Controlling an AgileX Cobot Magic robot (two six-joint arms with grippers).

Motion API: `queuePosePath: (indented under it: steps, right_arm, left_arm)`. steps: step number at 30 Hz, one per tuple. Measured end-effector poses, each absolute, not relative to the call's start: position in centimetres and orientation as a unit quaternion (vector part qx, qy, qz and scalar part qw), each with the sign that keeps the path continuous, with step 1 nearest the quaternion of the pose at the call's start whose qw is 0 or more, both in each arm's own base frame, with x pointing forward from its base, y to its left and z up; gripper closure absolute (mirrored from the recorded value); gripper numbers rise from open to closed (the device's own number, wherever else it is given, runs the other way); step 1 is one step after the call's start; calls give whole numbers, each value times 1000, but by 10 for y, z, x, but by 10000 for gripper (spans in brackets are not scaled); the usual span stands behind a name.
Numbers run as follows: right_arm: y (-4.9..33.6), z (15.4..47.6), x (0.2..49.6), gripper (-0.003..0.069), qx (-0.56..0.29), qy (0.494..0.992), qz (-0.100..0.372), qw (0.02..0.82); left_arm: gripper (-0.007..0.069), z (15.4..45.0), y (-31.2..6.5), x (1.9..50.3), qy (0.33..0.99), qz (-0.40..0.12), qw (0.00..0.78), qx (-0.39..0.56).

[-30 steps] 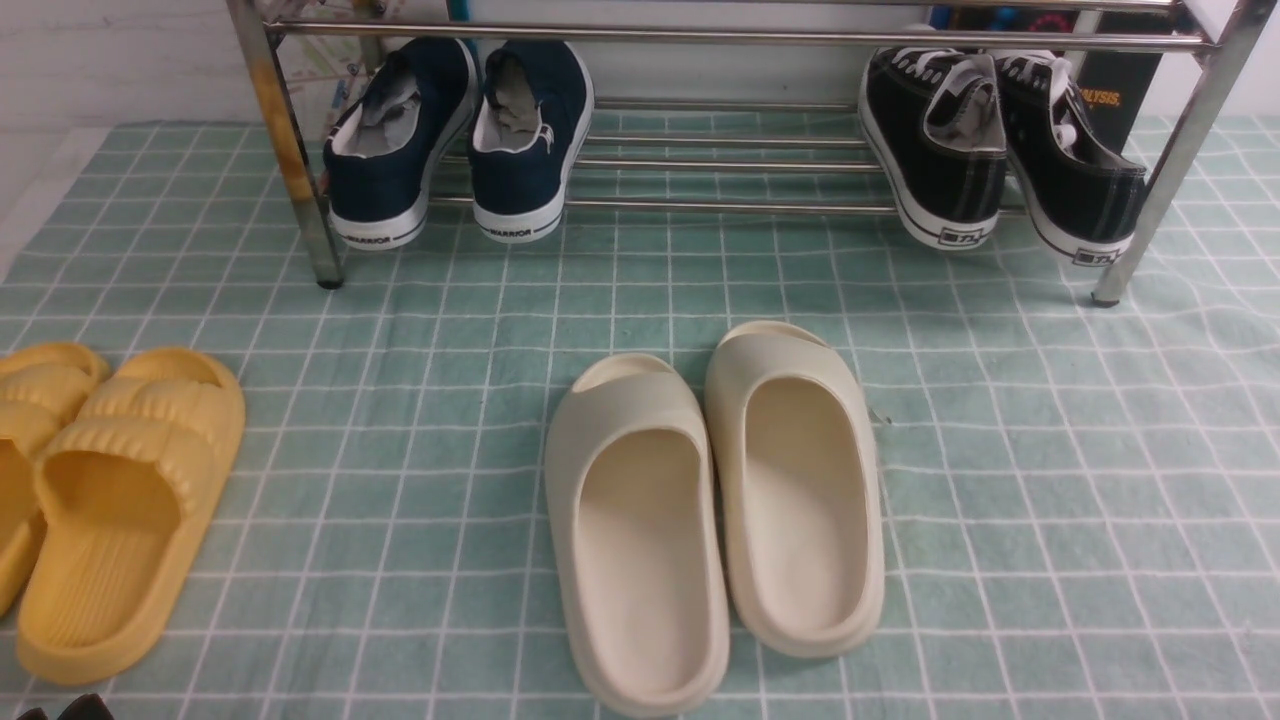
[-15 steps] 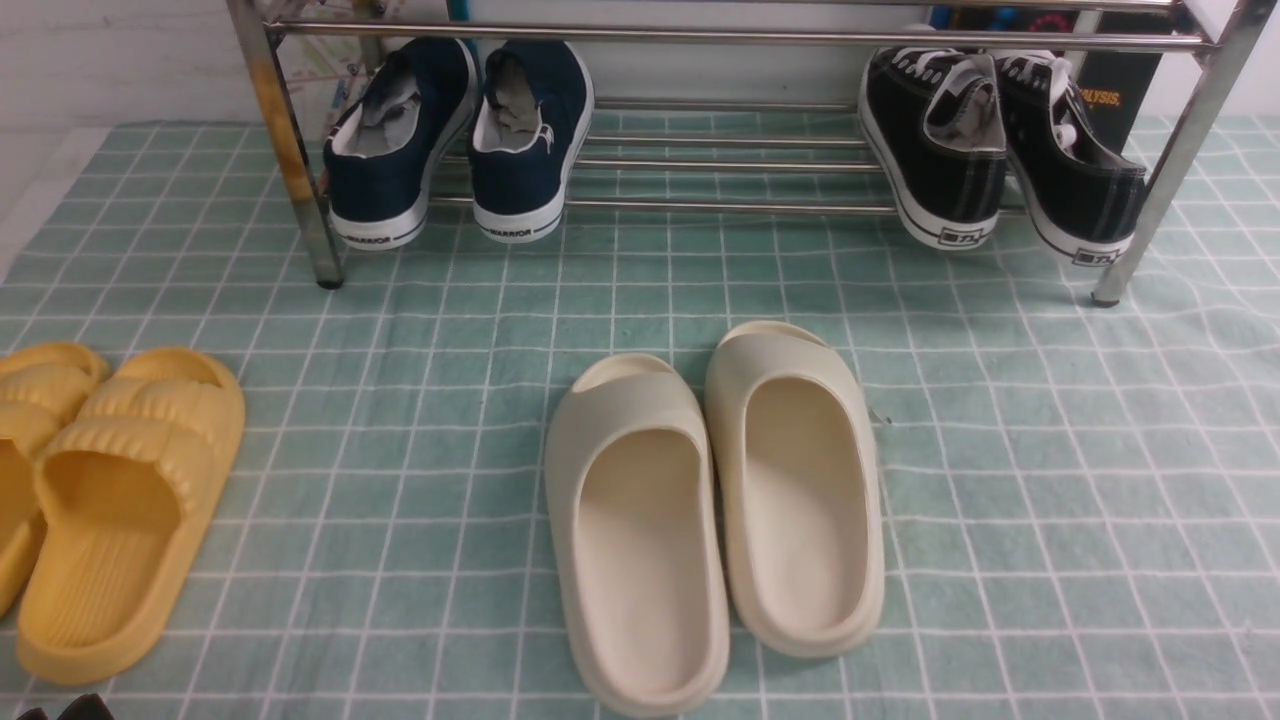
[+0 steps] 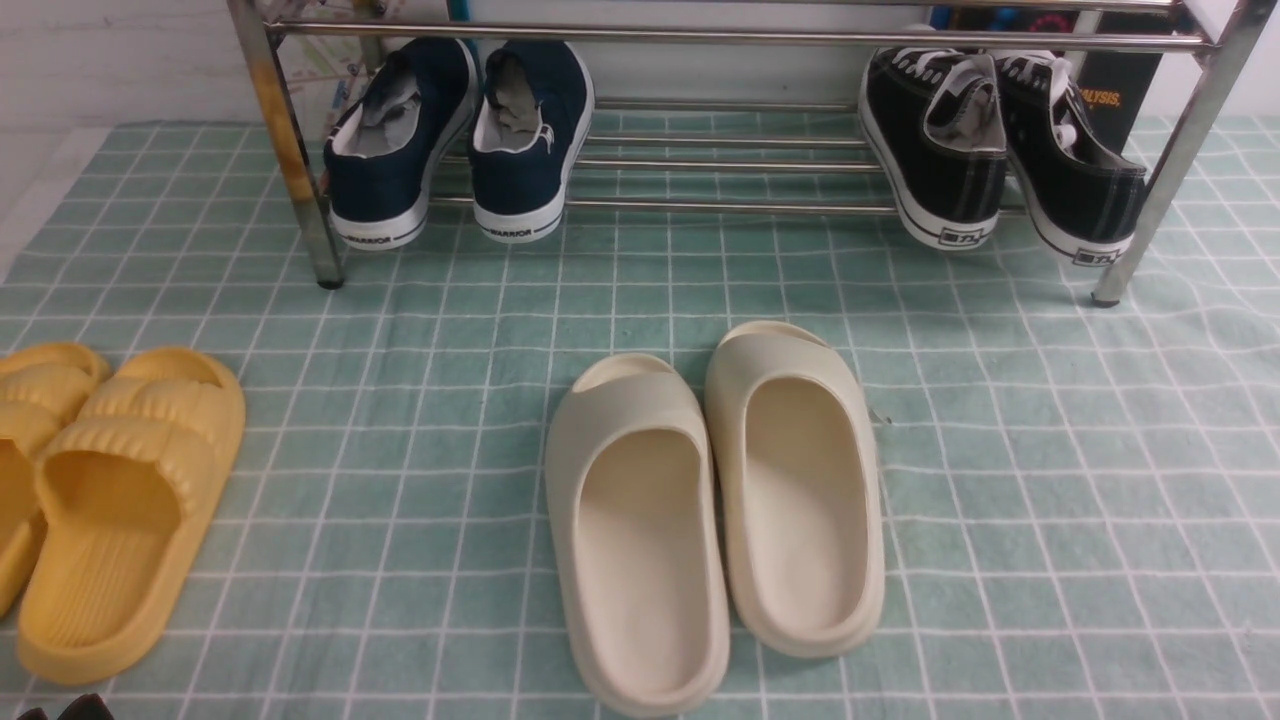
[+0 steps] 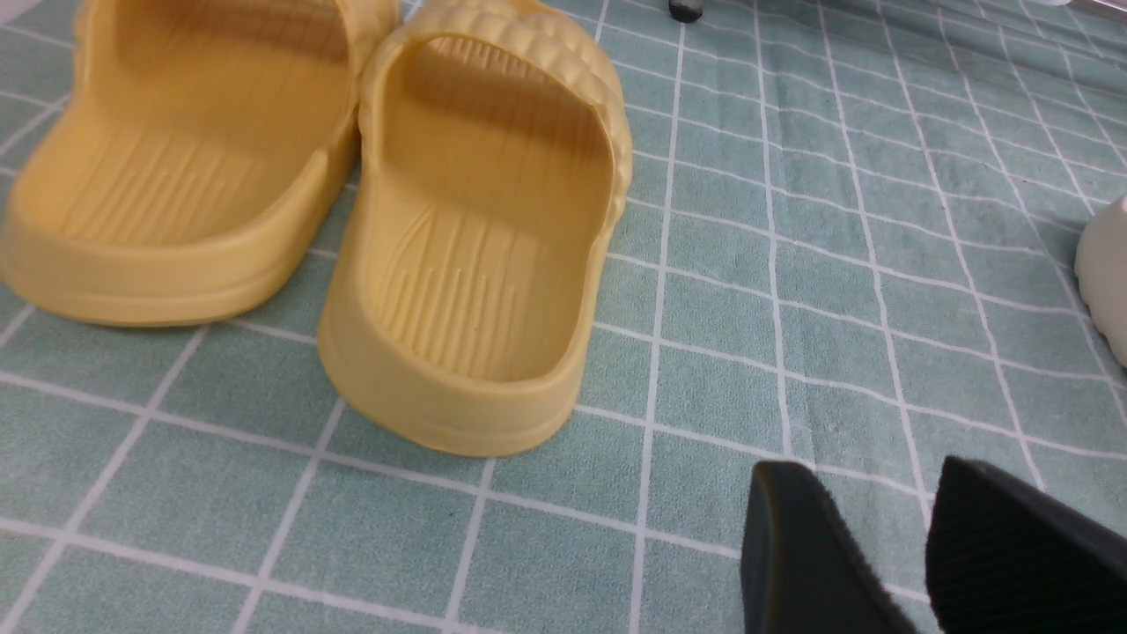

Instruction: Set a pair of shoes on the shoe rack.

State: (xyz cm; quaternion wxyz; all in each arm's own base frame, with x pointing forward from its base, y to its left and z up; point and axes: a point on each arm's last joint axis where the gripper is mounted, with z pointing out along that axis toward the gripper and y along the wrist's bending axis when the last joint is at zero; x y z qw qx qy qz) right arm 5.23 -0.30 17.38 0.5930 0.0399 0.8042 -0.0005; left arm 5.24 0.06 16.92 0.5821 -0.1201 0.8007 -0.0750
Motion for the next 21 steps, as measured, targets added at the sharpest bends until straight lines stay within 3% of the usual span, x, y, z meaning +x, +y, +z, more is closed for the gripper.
queuePosePath:
  steps: [21]
  right_arm:
    - [-3,174,52,622,40,804,0,593]
  left_arm:
    - [387,169,1,52,801,-75,582,-120]
